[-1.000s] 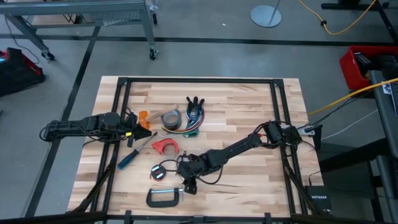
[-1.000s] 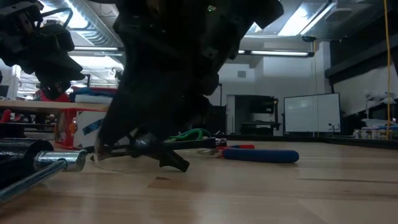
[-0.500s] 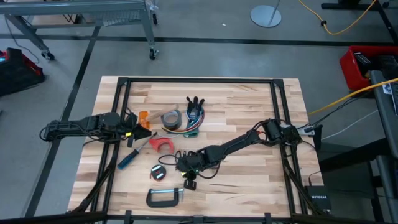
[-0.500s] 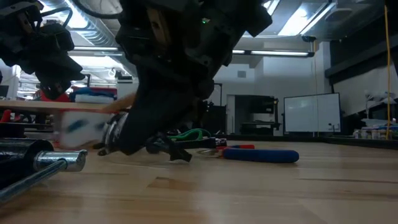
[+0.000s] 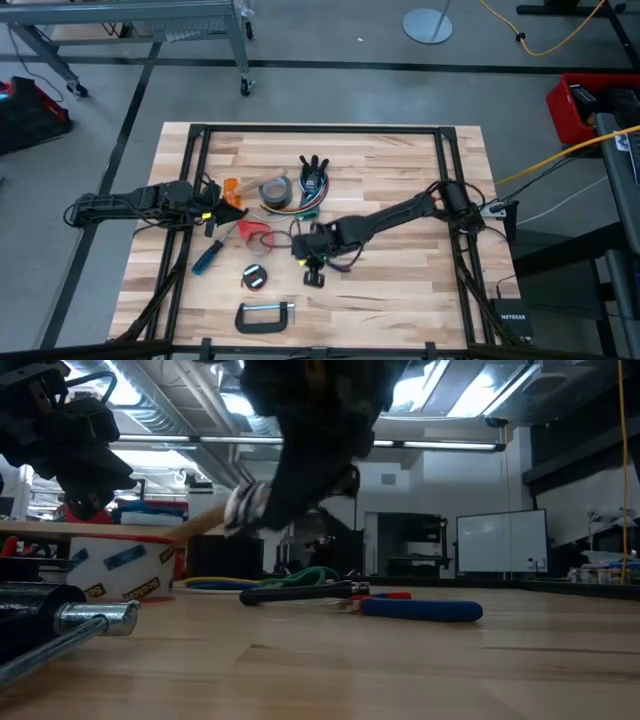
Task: Coil cords
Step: Put the safety goggles on the top center of the table
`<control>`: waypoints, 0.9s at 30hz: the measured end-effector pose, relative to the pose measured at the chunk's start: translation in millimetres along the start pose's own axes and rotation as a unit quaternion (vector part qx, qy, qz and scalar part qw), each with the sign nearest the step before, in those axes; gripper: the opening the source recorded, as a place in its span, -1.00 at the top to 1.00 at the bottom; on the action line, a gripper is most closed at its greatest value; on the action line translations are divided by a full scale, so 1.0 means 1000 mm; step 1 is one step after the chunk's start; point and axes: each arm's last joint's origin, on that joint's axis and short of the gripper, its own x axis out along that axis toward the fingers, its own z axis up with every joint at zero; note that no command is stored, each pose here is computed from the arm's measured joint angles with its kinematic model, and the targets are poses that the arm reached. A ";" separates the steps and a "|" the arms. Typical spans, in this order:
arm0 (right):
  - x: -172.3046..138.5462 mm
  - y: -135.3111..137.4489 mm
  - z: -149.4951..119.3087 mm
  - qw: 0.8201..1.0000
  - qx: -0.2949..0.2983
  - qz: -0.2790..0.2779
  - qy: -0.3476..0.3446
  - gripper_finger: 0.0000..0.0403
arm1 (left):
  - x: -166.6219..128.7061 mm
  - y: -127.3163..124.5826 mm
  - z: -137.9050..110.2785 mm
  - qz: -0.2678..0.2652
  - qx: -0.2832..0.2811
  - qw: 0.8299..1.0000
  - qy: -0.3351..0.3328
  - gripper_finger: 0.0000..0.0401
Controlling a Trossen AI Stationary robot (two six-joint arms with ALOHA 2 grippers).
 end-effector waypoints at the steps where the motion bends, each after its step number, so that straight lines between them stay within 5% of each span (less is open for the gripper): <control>1: -0.006 -0.006 0.002 1.000 -0.004 -0.020 -0.001 0.91 | 0.000 0.000 0.000 0.000 0.000 1.000 0.000 0.64; 13: -0.046 -0.115 0.002 0.973 0.063 -0.194 0.110 0.91 | 0.000 0.000 0.000 0.000 0.007 1.000 0.000 0.64; 19: -0.058 -0.176 0.003 0.960 0.105 -0.222 0.134 0.91 | 0.000 0.000 0.000 0.000 0.007 1.000 0.000 0.64; 27: -0.064 -0.242 -0.013 0.951 0.191 -0.190 0.153 0.91 | 0.000 0.000 0.000 0.000 0.019 1.000 0.000 0.64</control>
